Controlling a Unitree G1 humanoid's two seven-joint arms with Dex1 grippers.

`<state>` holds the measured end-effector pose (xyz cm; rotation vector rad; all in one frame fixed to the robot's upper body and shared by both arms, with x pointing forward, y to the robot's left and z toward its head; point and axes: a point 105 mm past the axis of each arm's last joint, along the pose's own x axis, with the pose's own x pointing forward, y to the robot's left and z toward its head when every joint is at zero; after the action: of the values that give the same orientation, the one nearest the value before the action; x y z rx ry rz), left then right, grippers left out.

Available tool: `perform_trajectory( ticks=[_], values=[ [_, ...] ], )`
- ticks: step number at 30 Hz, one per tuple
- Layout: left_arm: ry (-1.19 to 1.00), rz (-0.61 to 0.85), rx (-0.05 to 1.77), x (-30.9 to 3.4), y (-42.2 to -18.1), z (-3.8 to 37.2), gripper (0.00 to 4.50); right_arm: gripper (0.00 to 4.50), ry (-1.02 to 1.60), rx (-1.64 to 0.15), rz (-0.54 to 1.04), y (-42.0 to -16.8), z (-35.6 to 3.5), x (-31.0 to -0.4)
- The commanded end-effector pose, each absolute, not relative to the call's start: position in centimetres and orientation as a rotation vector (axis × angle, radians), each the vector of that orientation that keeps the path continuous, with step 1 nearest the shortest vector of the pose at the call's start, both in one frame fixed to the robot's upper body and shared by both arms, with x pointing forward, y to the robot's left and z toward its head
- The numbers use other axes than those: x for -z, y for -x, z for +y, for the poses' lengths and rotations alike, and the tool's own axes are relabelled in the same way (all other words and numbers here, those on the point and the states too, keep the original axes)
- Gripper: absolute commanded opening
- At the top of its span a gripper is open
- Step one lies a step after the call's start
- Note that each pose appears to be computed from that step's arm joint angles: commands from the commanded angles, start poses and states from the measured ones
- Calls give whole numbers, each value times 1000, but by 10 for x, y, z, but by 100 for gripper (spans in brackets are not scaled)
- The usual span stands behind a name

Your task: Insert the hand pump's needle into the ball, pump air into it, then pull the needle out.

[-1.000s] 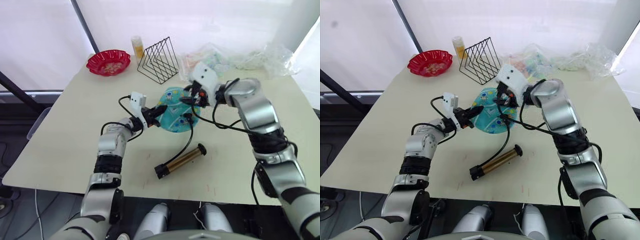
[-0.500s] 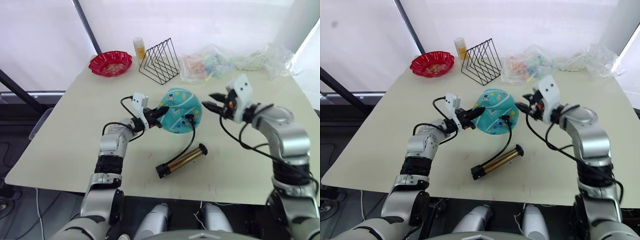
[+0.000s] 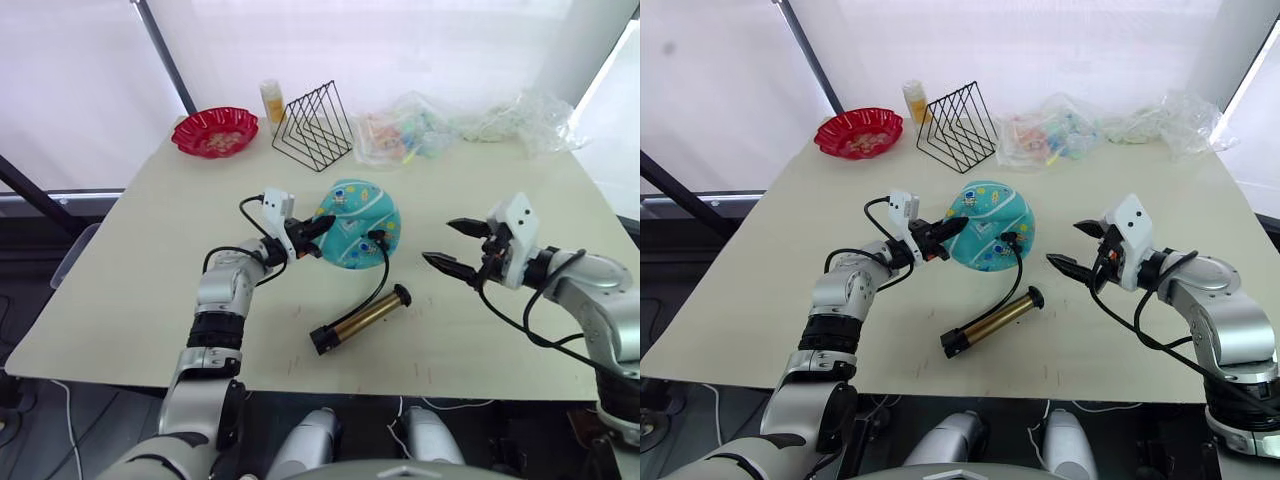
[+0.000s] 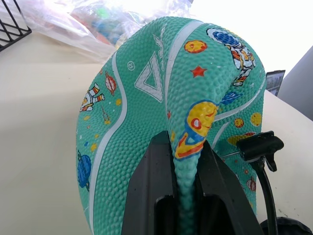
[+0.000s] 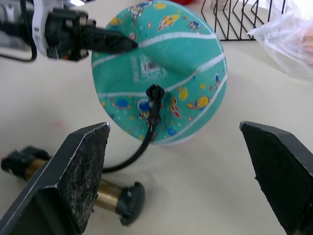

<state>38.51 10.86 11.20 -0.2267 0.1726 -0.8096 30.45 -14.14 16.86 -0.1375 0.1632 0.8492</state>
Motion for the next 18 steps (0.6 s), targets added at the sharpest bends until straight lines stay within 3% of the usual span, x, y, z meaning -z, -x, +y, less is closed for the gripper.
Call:
perform_trajectory(
  ticks=[1, 2, 7, 14, 18],
  values=[
    [238, 332, 824, -70, -373, 97, 0, 445, 68, -857, 152, -307, -123, -180],
    [239, 327, 820, -71, -374, 97, 0, 445, 54, -833, 161, -313, -119, -179],
    [238, 314, 810, -72, -375, 96, 0, 238, 63, -795, 204, -325, -107, -174],
    [237, 305, 806, -73, -375, 96, 0, 238, 69, -836, 270, -325, -86, -164],
    [235, 301, 805, -74, -376, 95, 0, 238, 63, -788, 306, -338, -81, -159]
  ],
)
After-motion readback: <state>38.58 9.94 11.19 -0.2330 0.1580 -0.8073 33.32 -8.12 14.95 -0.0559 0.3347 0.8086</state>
